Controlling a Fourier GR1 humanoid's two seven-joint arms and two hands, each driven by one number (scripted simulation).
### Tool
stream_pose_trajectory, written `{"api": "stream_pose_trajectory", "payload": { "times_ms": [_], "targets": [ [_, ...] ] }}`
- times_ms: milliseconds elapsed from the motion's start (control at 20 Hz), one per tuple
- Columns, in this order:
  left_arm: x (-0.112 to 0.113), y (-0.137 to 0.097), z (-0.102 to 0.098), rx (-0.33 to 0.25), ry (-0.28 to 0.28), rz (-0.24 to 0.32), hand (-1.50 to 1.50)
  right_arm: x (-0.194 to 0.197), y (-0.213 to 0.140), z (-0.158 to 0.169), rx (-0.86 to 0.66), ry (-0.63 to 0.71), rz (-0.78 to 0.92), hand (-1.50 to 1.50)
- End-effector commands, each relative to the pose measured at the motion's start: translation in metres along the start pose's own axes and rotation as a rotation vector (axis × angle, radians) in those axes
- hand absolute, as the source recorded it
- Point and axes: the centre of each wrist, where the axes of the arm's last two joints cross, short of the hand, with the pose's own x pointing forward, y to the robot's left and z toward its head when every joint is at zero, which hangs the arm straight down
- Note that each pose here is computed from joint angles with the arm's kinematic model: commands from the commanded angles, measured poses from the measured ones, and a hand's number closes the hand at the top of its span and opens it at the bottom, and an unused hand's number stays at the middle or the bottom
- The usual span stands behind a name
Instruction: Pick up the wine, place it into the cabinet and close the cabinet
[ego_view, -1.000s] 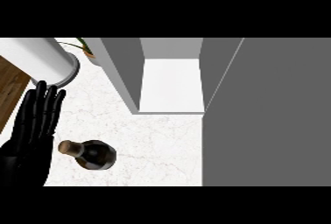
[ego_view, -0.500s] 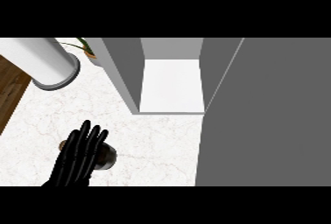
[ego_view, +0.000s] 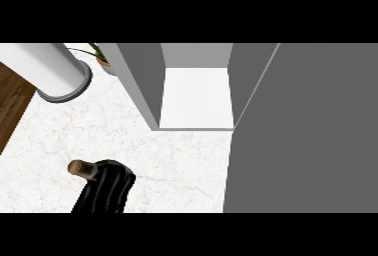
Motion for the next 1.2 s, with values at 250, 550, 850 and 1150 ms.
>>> {"api": "stream_pose_trajectory", "payload": {
  "times_ms": [250, 550, 850, 1150],
  "targets": [
    [0.029, -0.006, 0.002, 0.044, -0.016, 0.040, -1.50, 0.033, 0.003, -0.001, 0.000, -0.022, -0.011, -1.50],
    [0.045, -0.004, 0.013, 0.104, -0.010, 0.035, -1.50, 0.018, 0.010, -0.002, 0.015, -0.010, 0.002, -1.50],
    [0.049, 0.021, 0.009, 0.137, -0.022, -0.040, -1.50, 0.040, 0.013, -0.002, -0.015, -0.024, -0.009, -1.50],
    [0.053, 0.034, 0.011, 0.169, 0.008, -0.037, -1.50, 0.050, 0.019, 0.008, -0.016, -0.019, -0.013, -1.50]
  ]
}}
